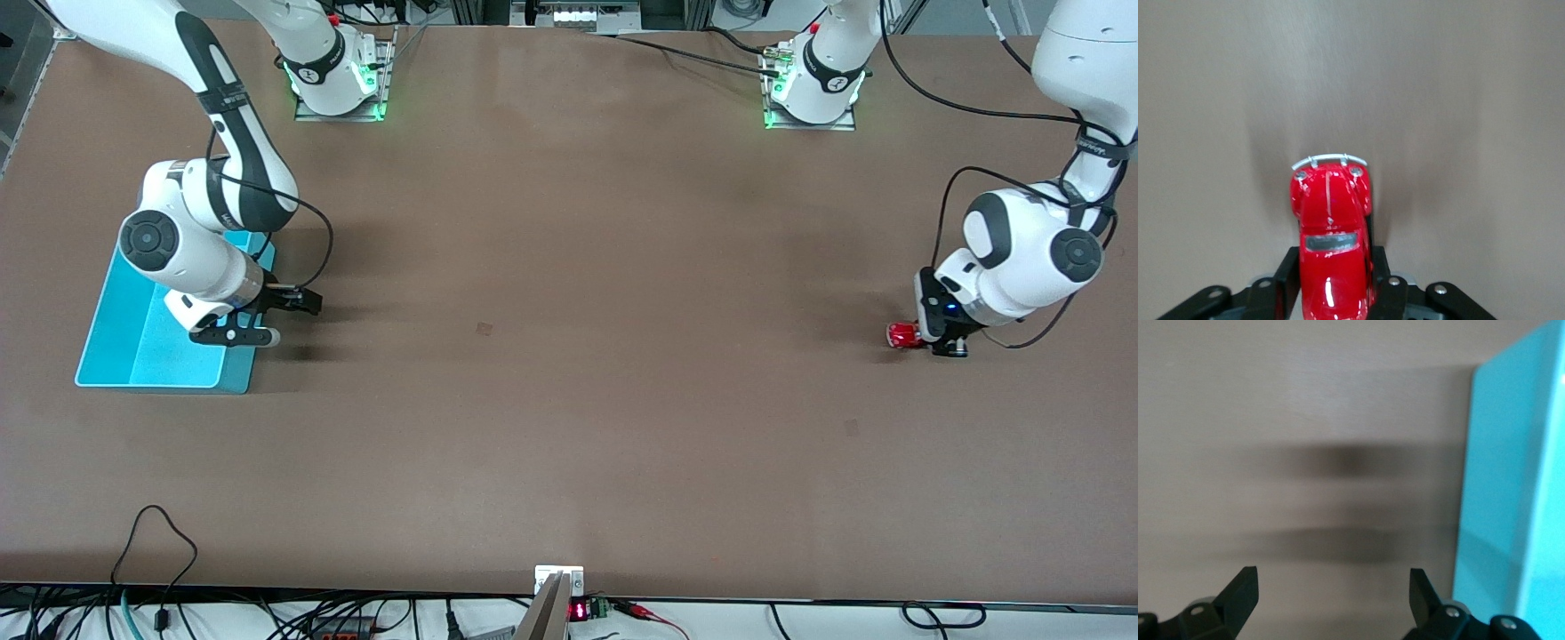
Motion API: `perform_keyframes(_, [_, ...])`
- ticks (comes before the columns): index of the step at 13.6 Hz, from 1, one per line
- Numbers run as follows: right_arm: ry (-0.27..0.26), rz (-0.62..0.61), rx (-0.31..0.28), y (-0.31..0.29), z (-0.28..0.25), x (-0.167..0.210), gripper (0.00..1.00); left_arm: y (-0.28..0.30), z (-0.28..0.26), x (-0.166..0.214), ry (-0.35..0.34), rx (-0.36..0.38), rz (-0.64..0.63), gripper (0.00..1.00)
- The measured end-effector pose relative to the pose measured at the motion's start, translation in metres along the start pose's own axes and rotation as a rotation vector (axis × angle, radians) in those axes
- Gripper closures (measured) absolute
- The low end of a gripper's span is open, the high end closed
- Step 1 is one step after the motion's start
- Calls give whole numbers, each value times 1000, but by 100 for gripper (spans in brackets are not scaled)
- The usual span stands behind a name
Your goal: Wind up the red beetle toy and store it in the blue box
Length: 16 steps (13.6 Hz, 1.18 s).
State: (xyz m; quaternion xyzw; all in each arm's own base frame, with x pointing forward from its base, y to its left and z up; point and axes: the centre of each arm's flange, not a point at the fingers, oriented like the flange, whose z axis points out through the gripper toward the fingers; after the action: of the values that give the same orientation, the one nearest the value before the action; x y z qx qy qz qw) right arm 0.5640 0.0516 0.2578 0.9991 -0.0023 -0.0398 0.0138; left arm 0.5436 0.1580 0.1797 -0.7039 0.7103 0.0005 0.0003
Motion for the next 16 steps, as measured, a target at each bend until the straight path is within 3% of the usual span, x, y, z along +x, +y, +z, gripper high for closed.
perform_keyframes(2, [5, -49, 3, -33, -3, -3, 0, 0, 1, -5, 5, -17, -1, 44])
perform_keyframes(6, [-11, -99, -3, -77, -2, -13, 0, -32, -66, 35, 24, -92, 87, 5])
perform_keyframes(7, [-12, -95, -3, -75, -1, -12, 0, -40, -95, 52, 15, -94, 119, 0])
perform_keyframes(10, [-15, -86, -4, -71, 3, -7, 0, -46, -160, 103, -18, -61, 200, 0])
perform_keyframes(12, [-11, -76, 8, -73, 3, -1, 0, -46, -169, 123, 2, -47, 190, 0])
perform_keyframes(14, [-10, -70, 16, -73, 2, 1, 0, -47, -167, 128, 59, -41, 118, 0])
perform_keyframes(16, [-8, -67, 19, -74, 1, 2, 0, -51, -172, 134, 74, -30, -14, 0])
